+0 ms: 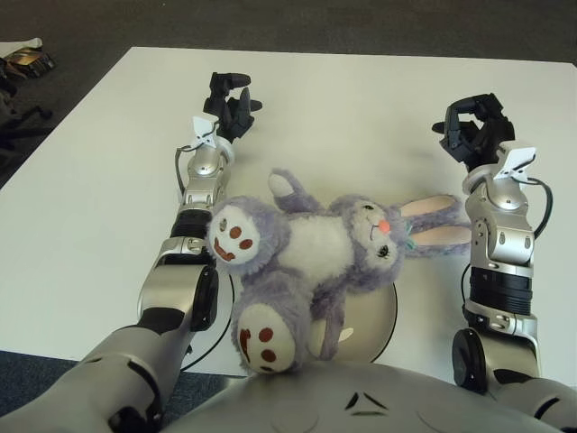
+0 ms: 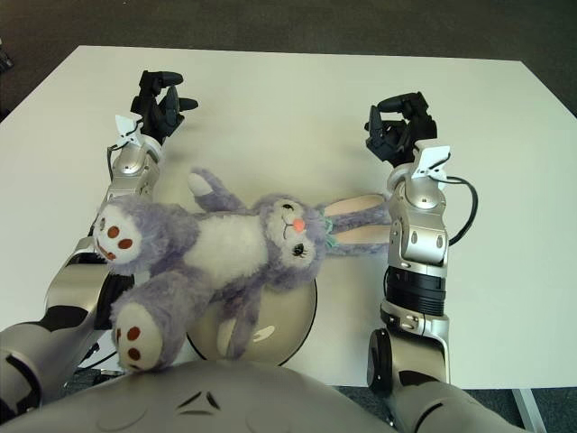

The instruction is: Put the doll into the plate.

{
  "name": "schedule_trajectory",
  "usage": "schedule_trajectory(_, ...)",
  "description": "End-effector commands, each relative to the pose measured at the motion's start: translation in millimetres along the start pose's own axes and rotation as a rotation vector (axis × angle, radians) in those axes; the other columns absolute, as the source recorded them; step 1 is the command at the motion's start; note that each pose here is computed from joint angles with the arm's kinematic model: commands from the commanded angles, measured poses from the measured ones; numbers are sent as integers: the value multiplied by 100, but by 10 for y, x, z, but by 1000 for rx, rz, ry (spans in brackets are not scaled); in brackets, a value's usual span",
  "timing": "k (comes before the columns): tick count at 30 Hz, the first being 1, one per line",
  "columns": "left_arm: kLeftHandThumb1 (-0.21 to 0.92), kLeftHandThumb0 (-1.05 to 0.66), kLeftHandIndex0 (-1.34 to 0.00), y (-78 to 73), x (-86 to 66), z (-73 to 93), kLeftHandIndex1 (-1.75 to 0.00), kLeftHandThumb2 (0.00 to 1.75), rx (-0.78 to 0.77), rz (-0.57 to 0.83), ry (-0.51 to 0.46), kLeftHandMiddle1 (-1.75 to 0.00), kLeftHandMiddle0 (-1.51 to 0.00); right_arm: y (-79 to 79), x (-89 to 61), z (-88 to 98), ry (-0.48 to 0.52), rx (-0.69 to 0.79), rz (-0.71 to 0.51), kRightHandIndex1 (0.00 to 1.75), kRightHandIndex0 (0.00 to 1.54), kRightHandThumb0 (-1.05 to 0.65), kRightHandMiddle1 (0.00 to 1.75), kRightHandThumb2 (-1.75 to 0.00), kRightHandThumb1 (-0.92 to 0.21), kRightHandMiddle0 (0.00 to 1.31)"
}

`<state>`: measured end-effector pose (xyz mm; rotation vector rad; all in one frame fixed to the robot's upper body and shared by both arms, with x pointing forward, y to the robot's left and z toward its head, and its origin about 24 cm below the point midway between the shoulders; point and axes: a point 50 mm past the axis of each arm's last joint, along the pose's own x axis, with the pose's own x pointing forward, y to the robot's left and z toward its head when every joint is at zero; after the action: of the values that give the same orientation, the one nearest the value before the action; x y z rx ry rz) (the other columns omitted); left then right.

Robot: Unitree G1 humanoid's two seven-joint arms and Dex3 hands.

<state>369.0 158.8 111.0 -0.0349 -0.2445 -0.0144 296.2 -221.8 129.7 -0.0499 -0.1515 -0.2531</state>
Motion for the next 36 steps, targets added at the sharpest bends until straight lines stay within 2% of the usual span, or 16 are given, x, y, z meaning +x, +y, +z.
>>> schedule_trajectory(1,84,-36,-24,65,-35,-31,-175,63,-16,22,22,-144,-54,3,-34,-44,-7,19,3,139,50,-24,175,-82,-68,32)
schedule_trajectory(3,83,-36,-25,82,-53,-56,-175,65,-25,37,33,-146,-56,4,-46,-78,-6,19,3,138,52,-13,175,-84,-64,32)
schedule_trajectory(6,81,-37,-26,100,-79,-89,-175,68,-34,55,42,-148,-59,-4,-49,-125,-8,20,4,138,52,-5,175,-85,-61,34)
schedule_trajectory(16,71,-38,-32,119,-182,-199,-175,82,-43,84,50,-157,-71,-14,-53,-255,-21,81,13,138,48,-1,175,-81,-64,34)
schedule_trajectory(21,67,-39,-35,152,-226,-247,-175,87,-48,102,62,-161,-71,-11,-53,-302,-26,115,8,139,50,-1,175,-84,-62,34)
schedule_trajectory(36,62,-39,-38,239,-430,-365,-175,92,-100,111,81,-173,-84,14,-128,-422,-20,182,-6,148,60,-1,175,-117,-37,48)
